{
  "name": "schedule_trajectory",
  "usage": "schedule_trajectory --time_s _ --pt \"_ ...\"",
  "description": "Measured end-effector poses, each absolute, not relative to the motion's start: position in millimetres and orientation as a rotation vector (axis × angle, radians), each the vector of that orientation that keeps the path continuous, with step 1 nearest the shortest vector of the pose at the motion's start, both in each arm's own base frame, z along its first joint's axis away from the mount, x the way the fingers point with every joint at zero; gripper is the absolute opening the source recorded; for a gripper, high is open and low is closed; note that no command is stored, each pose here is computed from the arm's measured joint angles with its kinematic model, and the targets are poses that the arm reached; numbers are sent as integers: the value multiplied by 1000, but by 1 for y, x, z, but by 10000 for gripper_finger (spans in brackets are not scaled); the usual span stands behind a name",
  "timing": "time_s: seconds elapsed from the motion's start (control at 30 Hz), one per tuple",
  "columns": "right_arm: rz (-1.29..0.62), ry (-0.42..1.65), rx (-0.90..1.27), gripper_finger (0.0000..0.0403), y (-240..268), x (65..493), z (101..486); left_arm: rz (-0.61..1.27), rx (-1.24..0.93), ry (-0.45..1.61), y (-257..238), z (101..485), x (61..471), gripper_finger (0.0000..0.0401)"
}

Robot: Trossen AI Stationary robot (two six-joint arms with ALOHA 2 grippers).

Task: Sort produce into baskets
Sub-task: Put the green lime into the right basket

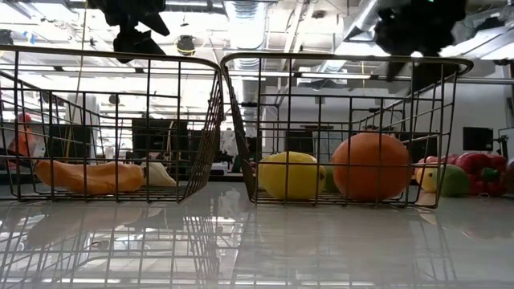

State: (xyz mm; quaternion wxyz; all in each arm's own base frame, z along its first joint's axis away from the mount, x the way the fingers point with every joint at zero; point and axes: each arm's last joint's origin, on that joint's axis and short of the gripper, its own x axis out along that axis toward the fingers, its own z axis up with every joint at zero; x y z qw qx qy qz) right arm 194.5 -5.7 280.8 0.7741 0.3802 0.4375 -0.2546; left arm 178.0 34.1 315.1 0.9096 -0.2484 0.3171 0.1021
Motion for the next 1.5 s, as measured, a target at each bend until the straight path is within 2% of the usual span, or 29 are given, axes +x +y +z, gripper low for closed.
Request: schedule_trajectory --time_s 0.2,0.47,0.9,1.1,1.5 --pt "-752 1129 861 310 -13 170 265 209 -512 656 34 315 178 234" --pt "-808 1244 889 309 -13 177 229 225 -497 650 35 315 178 234" --pt "-712 1443 708 309 -15 206 191 225 -497 650 35 315 178 234" --pt "-668 1459 775 306 -11 199 164 213 -501 653 34 315 178 234" --pt "-653 1435 769 260 -7 190 160 212 -503 654 34 315 178 234"
